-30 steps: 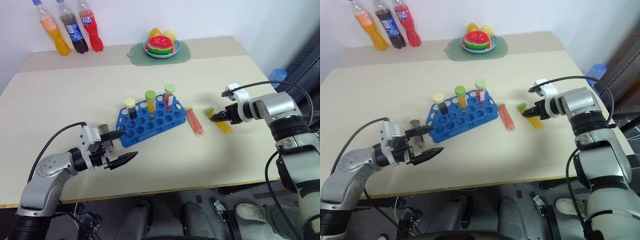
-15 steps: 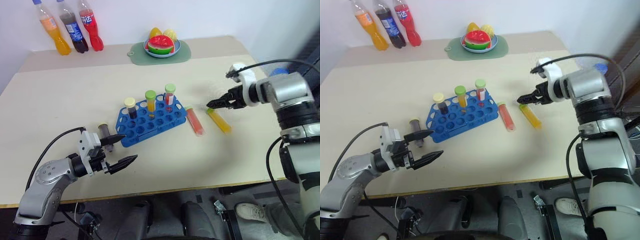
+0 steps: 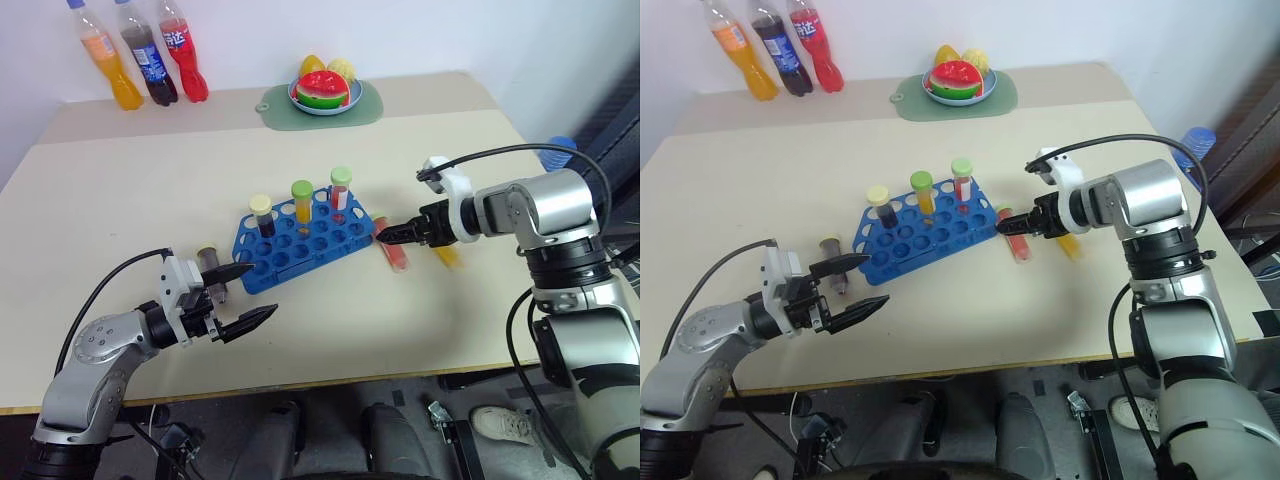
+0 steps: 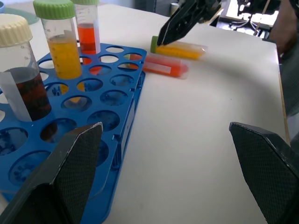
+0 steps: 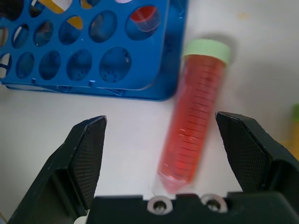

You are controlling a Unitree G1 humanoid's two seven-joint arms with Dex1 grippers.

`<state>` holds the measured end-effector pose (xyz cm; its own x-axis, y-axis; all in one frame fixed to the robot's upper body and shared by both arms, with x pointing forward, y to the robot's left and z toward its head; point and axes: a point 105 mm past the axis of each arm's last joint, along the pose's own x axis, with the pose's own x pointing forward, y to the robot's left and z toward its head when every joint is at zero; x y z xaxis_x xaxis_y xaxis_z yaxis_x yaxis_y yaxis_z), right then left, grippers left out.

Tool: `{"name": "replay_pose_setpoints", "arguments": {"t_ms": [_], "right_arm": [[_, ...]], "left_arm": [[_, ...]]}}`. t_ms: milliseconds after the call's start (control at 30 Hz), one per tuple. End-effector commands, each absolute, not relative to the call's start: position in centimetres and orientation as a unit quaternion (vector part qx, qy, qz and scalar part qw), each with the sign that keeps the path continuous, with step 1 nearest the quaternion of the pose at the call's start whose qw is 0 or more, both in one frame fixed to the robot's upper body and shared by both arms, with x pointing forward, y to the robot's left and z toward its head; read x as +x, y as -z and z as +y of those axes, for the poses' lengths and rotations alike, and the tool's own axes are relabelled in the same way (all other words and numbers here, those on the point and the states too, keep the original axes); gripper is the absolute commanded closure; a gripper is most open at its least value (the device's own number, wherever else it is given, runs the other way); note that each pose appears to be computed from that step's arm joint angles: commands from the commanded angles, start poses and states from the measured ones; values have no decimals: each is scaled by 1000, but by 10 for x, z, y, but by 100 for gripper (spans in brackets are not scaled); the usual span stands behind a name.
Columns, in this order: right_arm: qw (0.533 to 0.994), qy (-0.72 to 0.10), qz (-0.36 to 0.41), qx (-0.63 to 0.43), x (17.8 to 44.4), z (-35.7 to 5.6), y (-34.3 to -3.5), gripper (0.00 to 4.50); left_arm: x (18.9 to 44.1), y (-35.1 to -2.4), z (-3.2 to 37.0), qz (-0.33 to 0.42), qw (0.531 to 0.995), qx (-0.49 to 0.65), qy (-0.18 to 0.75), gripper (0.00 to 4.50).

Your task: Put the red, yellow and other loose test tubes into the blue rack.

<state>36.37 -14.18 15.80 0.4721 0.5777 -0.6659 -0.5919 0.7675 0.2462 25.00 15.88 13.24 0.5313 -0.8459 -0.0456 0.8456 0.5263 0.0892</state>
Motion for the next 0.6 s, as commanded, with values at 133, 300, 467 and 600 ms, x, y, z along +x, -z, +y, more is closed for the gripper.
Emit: {"name": "replay_pose_setpoints", "arguments": {"t_ms": [133, 300, 467, 600], "right_arm": [[872, -315, 375, -5, 372, -136, -152, 40], [880, -285, 380, -32, 377, -137, -136, 40], [883, -264, 373, -104, 376, -143, -119, 92], [884, -252, 364, -151, 373, -150, -113, 276]], "left_arm": [[246, -138, 160, -13, 875, 56, 481, 0], [244, -137, 160, -11, 876, 55, 479, 0], [243, -136, 159, -10, 877, 52, 478, 0], [244, -135, 158, -11, 877, 50, 477, 0]]}}
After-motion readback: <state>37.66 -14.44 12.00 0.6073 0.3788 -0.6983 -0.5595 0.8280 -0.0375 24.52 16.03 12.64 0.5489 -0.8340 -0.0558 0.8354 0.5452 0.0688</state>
